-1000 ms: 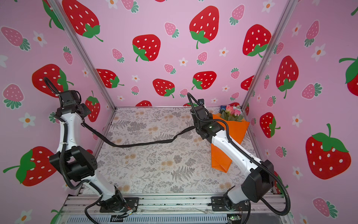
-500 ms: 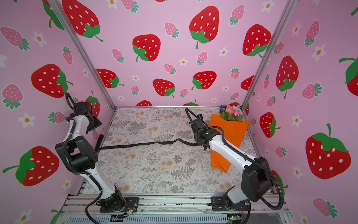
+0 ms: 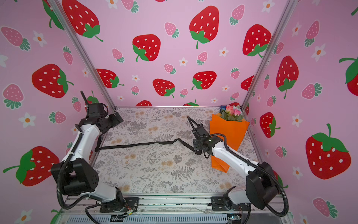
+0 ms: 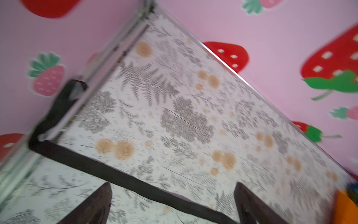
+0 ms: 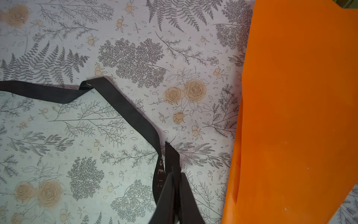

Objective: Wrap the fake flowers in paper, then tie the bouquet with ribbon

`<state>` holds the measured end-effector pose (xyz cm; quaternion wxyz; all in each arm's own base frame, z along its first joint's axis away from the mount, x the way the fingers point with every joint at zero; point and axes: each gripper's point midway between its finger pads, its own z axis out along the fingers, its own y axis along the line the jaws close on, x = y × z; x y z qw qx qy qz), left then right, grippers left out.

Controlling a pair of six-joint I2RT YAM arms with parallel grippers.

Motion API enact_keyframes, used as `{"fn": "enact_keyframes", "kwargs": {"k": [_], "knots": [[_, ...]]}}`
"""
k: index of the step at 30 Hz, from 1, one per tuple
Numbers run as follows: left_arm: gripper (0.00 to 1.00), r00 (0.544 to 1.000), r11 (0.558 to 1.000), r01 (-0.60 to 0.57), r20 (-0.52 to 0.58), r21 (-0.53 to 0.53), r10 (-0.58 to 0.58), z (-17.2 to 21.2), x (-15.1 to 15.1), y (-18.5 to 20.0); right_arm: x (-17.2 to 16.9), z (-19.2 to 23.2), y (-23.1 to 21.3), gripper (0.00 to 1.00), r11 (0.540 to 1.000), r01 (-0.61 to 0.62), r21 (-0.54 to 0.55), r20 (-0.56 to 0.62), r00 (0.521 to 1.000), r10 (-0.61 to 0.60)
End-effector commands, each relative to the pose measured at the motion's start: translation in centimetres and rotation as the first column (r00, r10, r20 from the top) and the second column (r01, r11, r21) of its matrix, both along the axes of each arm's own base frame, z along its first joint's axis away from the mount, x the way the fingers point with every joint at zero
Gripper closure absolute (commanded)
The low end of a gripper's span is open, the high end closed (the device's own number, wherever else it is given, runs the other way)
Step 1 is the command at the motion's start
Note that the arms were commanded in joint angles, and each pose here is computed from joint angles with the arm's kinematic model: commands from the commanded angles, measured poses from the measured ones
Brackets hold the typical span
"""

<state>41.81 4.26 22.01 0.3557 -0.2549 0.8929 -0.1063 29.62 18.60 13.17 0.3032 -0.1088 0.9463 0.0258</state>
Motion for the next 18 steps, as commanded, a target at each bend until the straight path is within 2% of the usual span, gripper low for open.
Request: {"fn": "enact_keyframes", "kwargs": {"k": [1, 6, 14, 16, 18], "knots": [[0.01, 0.987, 0.982, 0.145, 0.094, -0.123, -0.134, 0.1, 0.7, -7.2, -1.4, -0.8, -1.7, 0.89, 0.999, 0.052, -0.012, -0.027, 0.998, -0.052], [0.01, 0.952, 0.937, 0.298, 0.128, -0.18, -0.278, -1.4, 0.1, -16.5, -2.6, -2.8, -3.3, 0.86, 0.996, 0.084, -0.008, -0.061, 0.995, -0.084], [0.06, 0.873, 0.852, 0.487, 0.096, -0.195, -0.477, -3.3, -0.2, -28.1, -3.6, -4.2, -4.1, 0.83, 0.994, 0.104, 0.037, -0.085, 0.991, -0.1], [0.07, 0.853, 0.829, 0.521, 0.1, -0.203, -0.512, -3.4, -0.3, -30.4, -3.8, -4.2, -4.4, 0.77, 0.993, 0.113, 0.042, -0.082, 0.991, -0.109], [0.08, 0.834, 0.807, 0.551, 0.104, -0.213, -0.542, -3.5, -0.3, -32.7, -3.9, -3.7, -4.8, 0.64, 0.991, 0.126, 0.052, -0.072, 0.99, -0.122]]}}
